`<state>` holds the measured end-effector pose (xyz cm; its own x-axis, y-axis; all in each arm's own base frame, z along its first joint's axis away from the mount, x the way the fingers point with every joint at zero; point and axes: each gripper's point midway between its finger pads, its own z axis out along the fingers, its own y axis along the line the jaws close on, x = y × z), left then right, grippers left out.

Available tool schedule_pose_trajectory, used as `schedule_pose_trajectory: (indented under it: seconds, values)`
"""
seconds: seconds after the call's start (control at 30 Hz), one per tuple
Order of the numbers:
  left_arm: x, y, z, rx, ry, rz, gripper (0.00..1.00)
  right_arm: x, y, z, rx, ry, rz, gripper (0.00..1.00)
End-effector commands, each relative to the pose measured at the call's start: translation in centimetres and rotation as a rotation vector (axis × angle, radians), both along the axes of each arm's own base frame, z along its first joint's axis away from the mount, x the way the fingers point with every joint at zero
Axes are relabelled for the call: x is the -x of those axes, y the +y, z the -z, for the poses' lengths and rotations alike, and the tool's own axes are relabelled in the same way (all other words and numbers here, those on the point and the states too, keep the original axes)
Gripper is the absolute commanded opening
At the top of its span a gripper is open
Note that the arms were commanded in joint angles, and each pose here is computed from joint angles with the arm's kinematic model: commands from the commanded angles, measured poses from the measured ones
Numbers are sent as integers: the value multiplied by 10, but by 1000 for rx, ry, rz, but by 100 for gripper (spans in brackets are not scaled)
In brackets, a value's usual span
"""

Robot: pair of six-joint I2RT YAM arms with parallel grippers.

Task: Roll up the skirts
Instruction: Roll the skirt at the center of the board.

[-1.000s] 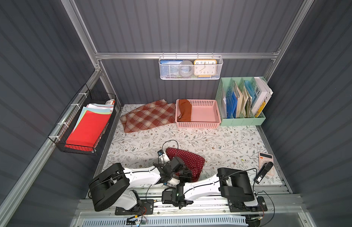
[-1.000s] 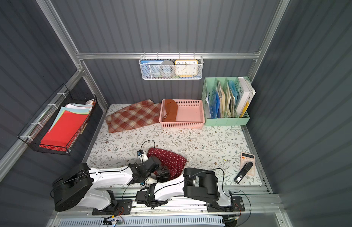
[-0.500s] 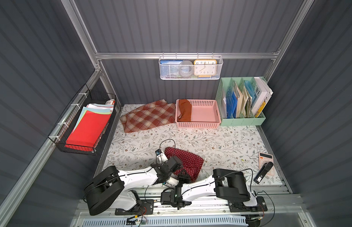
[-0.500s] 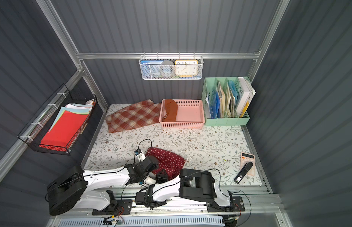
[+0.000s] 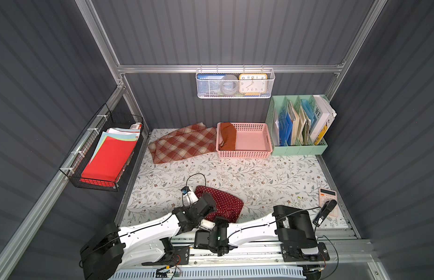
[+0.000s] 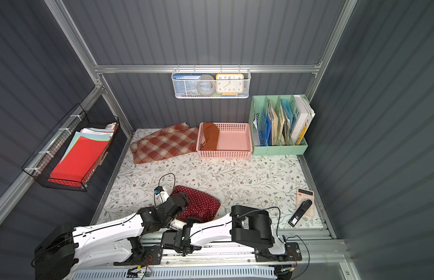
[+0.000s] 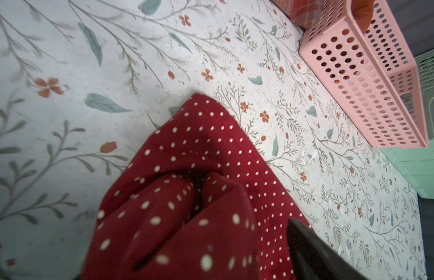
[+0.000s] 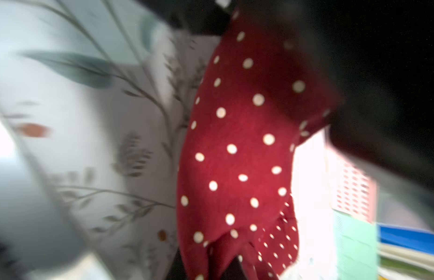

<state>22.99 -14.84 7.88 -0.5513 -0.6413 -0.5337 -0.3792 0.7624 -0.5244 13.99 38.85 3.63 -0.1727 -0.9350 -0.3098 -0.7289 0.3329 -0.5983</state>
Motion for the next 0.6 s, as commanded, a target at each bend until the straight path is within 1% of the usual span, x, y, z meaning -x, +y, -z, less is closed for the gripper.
schedule_pose_trajectory:
  seconds: [0.0,0.1,0.2,0.27,0.33,0.43,0.53,0.57]
  values:
    - [18,30,-15,-109,12,-26,100,-3,-89,69,243,382,167,0]
    - [21,53,-28,-137,-21,-92,100,11,-86,72,204,516,164,0]
    - [23,68,-38,-140,-66,-130,100,18,-87,78,193,603,173,0]
    - [24,76,-44,-147,-95,-143,100,19,-89,84,198,645,193,0]
    - [24,81,-48,-154,-108,-156,100,18,-90,87,198,649,207,0]
    - [25,87,-55,-172,-114,-174,100,18,-86,83,140,749,247,0]
    - [25,90,-61,-178,-125,-183,100,23,-76,72,31,945,273,0]
    - [25,90,-61,-177,-128,-177,100,29,-68,65,-15,1034,261,0]
